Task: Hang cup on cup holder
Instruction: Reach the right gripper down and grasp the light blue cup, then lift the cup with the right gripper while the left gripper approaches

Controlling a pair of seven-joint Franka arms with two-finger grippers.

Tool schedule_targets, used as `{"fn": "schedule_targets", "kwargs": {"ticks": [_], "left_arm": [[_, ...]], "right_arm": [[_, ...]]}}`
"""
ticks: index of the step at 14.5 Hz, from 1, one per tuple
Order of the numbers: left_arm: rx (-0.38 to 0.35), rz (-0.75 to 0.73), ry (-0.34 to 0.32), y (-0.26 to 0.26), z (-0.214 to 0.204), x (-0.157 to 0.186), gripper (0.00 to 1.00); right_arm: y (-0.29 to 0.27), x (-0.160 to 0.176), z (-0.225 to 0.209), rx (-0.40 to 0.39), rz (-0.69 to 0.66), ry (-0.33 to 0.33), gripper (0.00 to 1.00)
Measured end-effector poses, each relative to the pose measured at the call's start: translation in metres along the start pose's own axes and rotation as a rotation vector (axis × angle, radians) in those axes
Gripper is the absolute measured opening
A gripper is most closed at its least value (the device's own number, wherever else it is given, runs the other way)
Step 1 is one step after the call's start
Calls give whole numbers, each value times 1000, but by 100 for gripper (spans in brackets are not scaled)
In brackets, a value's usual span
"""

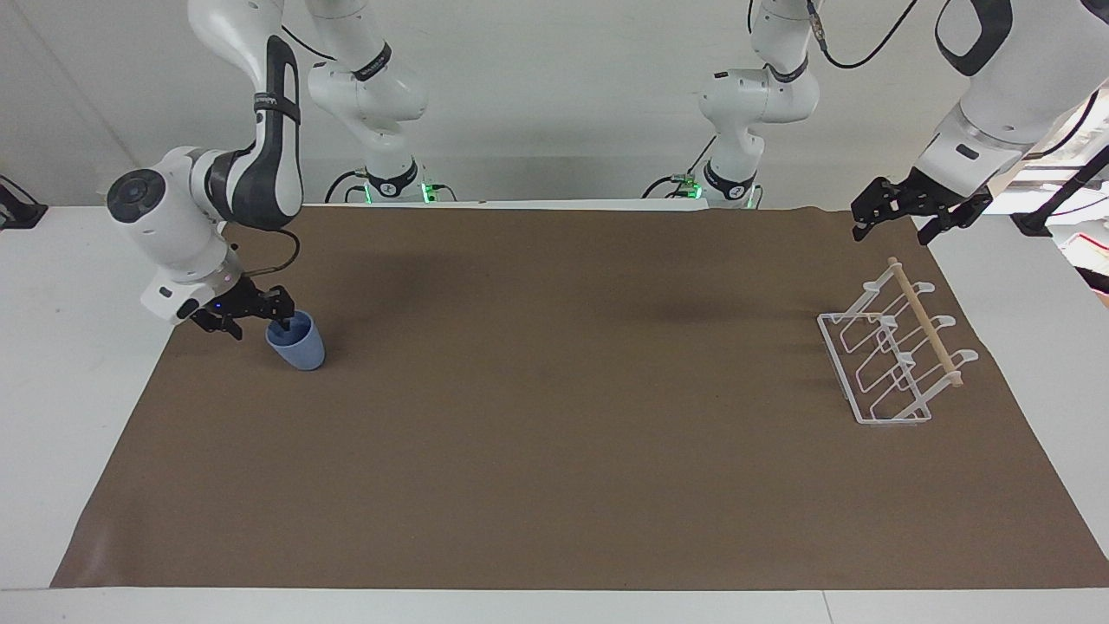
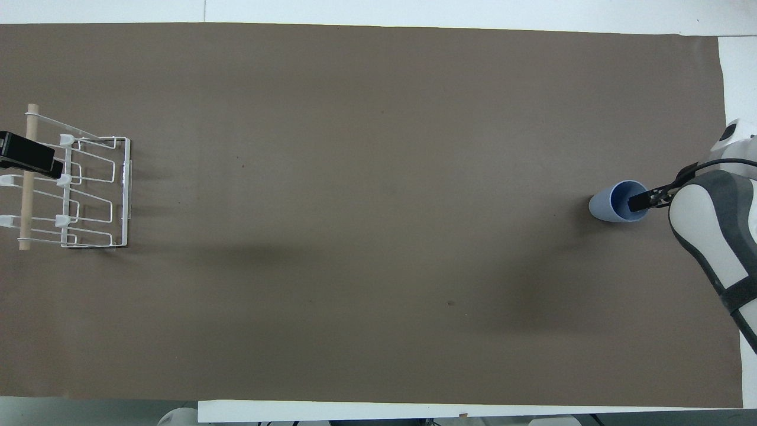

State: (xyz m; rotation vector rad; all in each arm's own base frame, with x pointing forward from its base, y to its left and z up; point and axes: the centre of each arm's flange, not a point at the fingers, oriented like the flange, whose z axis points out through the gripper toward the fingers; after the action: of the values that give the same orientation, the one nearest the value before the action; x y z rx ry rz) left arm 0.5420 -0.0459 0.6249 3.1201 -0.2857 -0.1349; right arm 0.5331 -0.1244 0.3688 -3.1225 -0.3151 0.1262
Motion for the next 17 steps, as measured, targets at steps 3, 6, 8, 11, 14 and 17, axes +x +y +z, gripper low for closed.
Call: {"fn": "schedule_targets", "kwargs": {"ticks": [3, 6, 8, 11, 14, 17], "left_arm": [[0, 0, 0, 0, 0, 0, 100], [0, 0, 0, 0, 0, 0, 100], [0, 0, 0, 0, 0, 0, 100], [0, 0, 0, 0, 0, 0, 100], [0, 0, 0, 0, 0, 0, 100], [0, 0, 0, 0, 0, 0, 100]], "right_arm": [[-1, -2, 4, 3, 0, -5, 74], [-2, -3, 7, 6, -1, -13, 52], [-3, -4, 10, 8, -1, -17, 34], [-5, -3, 11, 8, -6, -17, 6], [-9, 1, 5, 12, -20, -28, 6], [-33, 17, -39, 70, -55, -85, 6]]}}
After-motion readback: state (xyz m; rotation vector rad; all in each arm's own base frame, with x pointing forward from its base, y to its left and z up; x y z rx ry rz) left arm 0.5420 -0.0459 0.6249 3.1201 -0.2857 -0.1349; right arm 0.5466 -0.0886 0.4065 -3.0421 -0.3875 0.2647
